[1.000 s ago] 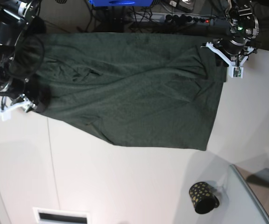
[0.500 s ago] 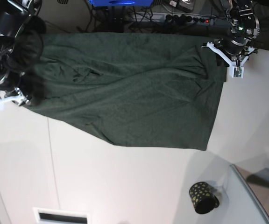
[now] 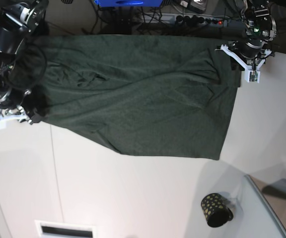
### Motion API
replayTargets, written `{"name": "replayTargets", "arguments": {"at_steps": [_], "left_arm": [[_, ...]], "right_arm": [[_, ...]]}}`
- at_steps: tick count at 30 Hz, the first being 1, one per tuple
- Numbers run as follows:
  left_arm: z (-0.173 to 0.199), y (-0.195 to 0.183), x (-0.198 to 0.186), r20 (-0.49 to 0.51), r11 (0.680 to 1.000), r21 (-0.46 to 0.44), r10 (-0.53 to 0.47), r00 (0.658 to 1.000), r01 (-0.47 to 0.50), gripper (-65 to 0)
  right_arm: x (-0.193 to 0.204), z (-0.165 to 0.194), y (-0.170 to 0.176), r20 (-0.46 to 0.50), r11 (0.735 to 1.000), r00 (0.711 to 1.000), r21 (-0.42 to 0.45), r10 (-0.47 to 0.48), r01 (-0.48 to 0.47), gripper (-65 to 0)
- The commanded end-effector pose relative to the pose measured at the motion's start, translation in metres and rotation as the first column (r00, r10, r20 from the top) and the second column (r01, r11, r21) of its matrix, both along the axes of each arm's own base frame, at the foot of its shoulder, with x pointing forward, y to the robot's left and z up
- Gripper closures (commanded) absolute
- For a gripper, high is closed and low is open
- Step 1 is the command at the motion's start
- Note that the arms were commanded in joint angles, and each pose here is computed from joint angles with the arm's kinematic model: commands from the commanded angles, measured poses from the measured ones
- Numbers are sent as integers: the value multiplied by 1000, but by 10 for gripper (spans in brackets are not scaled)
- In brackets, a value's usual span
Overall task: Layout the t-shirt on the table in an organized manner, then fold the t-shirt properly
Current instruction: 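Hold the shirt edge with both grippers and pull it straight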
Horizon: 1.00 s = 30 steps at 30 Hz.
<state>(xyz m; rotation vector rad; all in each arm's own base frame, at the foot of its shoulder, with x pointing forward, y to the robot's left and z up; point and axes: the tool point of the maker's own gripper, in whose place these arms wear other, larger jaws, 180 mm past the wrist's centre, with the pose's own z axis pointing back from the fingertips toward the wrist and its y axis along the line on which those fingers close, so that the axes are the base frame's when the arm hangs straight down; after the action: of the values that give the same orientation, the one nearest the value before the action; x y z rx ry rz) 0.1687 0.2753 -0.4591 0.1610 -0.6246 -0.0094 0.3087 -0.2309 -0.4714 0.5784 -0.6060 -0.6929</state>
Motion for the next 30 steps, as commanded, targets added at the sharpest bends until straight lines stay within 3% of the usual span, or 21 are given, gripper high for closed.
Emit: {"name": "replayTargets", "arguments": {"at_steps": [1, 2, 8, 12, 20, 21, 23, 24, 26, 27, 28, 30], "left_arm": [[8, 4, 6, 31, 1000, 15, -7, 999, 7, -143], [8, 4, 6, 31, 1000, 15, -7, 999, 7, -143], [8, 4, 6, 31, 1000, 15, -7, 999, 7, -143], [8, 4, 7, 33, 1000, 15, -7, 999, 7, -143], [10, 9, 6, 31, 1000, 26, -12, 999, 11, -143], [11, 9, 7, 33, 1000, 27, -13, 999, 12, -143], [11, 9, 7, 33, 1000, 28, -11, 999, 10, -143], [12, 13, 6, 35, 999, 32, -2, 999, 1, -143], [16, 26, 4, 42, 998, 48, 29, 999, -31, -143], [19, 31, 4, 50, 998, 54, 42, 998, -44, -143], [21, 36, 4, 56, 997, 57, 56, 997, -59, -143], [23, 42, 3, 63, 995, 64, 72, 995, -76, -143]], "right_arm": [[13, 14, -10, 48, 1000, 999, -15, -11, 11, -99], [15, 16, -10, 52, 1000, 999, -14, -12, 13, -74], [30, 27, -10, 84, 1000, 996, -13, -14, 16, -60], [46, 40, -15, 122, 999, 992, -23, -21, 24, -5], [55, 49, -18, 143, 999, 989, -34, -20, 25, -11], [54, 50, -22, 137, 998, 991, -59, -8, 16, -26], [57, 62, -21, 128, 972, 985, -219, 117, -87, -81], [57, 70, -21, 107, 916, 970, -365, 217, -165, -110], [57, 87, -14, 76, 754, 922, -602, 381, -262, -144], [53, 90, -6, 54, 664, 890, -687, 452, -295, -162], [47, 92, 1, 20, 551, 851, -770, 525, -322, -185], [32, 85, 6, -78, 359, 783, -858, 617, -368, -213]]}}
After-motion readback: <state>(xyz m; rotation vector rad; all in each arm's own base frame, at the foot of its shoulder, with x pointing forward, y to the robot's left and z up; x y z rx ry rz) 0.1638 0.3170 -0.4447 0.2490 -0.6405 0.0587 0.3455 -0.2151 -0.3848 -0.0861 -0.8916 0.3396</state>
